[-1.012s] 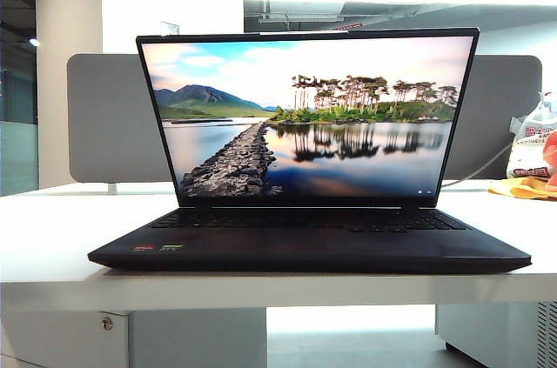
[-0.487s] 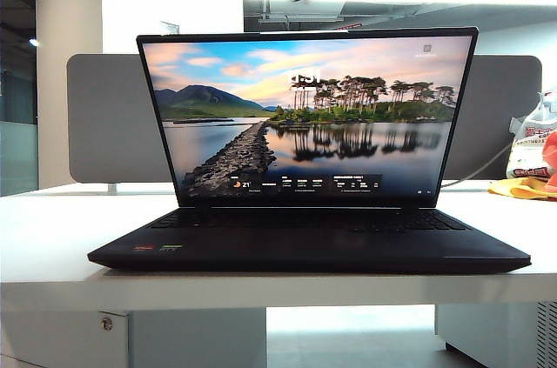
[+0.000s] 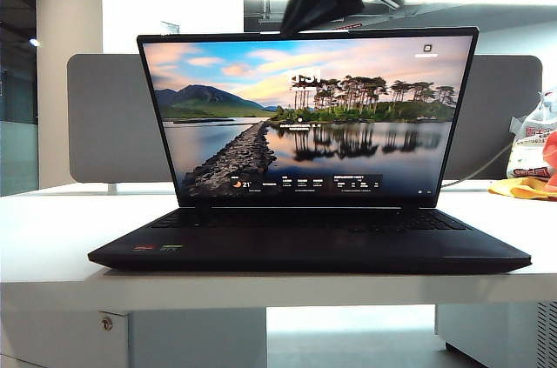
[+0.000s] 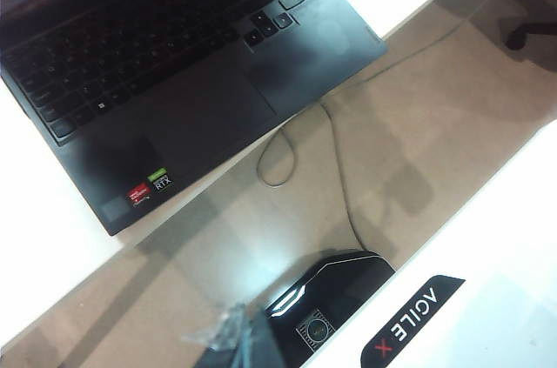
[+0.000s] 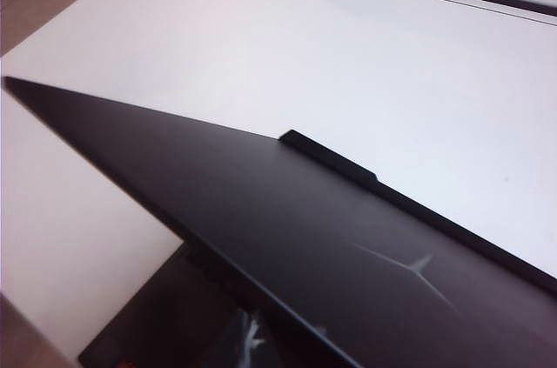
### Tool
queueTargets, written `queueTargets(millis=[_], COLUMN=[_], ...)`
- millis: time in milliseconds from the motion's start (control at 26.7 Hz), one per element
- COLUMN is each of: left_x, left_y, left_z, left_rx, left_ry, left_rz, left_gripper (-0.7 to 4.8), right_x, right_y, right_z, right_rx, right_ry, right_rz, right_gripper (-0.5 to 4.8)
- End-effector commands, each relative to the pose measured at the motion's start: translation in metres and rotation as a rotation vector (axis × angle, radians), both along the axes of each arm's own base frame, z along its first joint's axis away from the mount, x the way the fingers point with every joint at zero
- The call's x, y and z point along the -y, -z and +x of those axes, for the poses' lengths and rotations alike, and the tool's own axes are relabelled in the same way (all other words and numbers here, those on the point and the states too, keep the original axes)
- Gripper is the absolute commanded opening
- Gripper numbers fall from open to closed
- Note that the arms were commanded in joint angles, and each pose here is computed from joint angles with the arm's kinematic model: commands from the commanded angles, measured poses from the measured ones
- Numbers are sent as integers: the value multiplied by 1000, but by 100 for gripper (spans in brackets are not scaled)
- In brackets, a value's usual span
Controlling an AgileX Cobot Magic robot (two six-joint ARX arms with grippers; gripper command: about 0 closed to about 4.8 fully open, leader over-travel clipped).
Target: Open the lid of the laptop and use the keypad to enter the password "123".
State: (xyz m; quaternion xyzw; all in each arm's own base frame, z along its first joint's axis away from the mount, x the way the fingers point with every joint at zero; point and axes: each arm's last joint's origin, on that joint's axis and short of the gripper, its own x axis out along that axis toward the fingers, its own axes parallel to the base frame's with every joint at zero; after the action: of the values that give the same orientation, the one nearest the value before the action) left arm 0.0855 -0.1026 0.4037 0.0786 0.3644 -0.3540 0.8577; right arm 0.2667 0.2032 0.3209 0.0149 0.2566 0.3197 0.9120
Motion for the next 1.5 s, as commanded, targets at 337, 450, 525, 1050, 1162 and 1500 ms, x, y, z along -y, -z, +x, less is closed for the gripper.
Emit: queueTargets(millis=[337,450,525,1050,1162,1500], left_x=[0,0,0,-1,-2,-1], left_y=[-3,-3,-3,-2,-2,-4], left_z=[0,0,0,0,0,2], left_rx=[26,26,26,23,35,66], left_ry=[11,11,11,-16,-32,-40], left_rz=[-6,-6,-6,11,21,17], left_gripper=[-6,-6,-6,-6,-6,-6], right_x=[8,14,20,15,13,25], right_y=[-11,-13,-16,-20,-19,-26], right_z=[12,17,22,72,82,105], right_rx=[94,113,133,155,159,187], right_ry=[50,79,102,135,144,191], right_rz=[67,76,87,108,110,122], right_gripper=[-2,-2,-2,-2,-2,-2])
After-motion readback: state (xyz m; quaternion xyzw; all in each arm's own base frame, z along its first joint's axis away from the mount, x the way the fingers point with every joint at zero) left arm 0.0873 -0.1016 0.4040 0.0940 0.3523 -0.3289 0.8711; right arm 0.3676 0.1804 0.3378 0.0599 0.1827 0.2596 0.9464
